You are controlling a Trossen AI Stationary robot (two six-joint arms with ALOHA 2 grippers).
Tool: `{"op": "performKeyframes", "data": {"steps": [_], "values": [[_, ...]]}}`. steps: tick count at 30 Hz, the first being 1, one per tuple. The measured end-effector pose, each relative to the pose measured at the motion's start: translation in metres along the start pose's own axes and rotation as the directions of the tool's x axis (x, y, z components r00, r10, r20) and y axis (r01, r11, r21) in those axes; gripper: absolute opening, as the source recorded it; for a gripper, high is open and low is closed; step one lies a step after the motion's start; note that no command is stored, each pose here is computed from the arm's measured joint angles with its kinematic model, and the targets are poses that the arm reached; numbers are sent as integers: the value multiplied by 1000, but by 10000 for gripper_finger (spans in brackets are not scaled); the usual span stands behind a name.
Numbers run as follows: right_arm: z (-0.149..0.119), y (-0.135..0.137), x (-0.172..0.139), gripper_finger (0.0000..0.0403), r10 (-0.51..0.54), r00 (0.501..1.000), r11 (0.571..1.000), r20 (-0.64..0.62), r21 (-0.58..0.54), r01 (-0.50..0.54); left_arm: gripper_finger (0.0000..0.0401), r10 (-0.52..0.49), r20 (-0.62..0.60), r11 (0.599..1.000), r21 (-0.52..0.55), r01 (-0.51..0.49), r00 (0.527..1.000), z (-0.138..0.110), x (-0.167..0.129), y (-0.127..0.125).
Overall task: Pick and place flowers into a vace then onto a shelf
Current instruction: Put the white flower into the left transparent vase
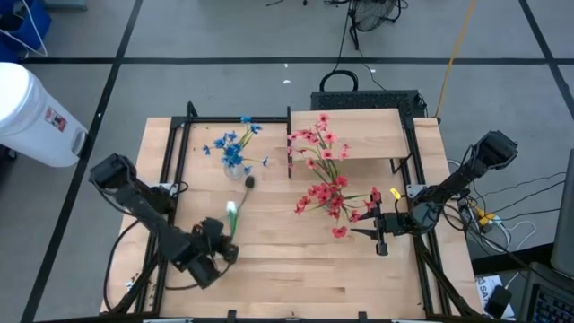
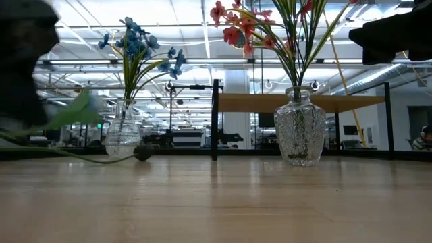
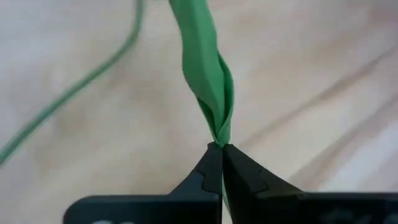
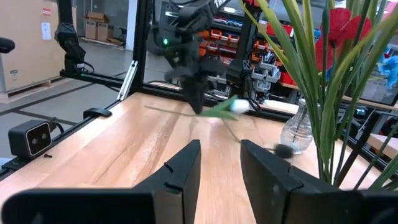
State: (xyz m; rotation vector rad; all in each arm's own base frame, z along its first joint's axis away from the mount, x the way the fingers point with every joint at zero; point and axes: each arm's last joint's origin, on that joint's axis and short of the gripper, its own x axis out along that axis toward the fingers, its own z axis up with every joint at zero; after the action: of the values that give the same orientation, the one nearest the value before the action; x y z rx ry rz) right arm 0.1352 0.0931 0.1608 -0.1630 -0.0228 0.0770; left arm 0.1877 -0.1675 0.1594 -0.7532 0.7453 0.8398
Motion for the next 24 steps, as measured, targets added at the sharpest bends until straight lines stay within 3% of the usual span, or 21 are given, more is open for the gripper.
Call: {"op": "performKeyframes", "data": {"steps": [6, 10, 15, 18, 22, 24], "values": [[-1, 0, 0, 105, 1, 1000, 1000, -6, 23, -1, 3, -123, 259, 992, 72, 108, 958, 27, -24, 5], [-2, 0, 0, 105, 3, 1000, 1000, -19, 21, -3, 2, -153, 404, 975, 213, 71, 902, 45, -34, 11], [-3, 0, 0, 105, 5, 1000, 999, -24, 42, -4, 2, -169, 499, 953, 304, 11, 850, 66, -42, 12], [-3, 1, 0, 105, 5, 1000, 999, -28, 39, -4, 2, -185, 613, 939, 340, -46, 768, 77, -47, 13], [-3, 0, 0, 105, 4, 1000, 999, -25, 41, -3, 1, -183, 784, 917, 354, -185, 594, 90, -51, 13], [-3, 0, 0, 105, 4, 1000, 999, -24, 42, -3, 2, -154, 802, 896, 359, -260, 578, 95, -48, 12]]}}
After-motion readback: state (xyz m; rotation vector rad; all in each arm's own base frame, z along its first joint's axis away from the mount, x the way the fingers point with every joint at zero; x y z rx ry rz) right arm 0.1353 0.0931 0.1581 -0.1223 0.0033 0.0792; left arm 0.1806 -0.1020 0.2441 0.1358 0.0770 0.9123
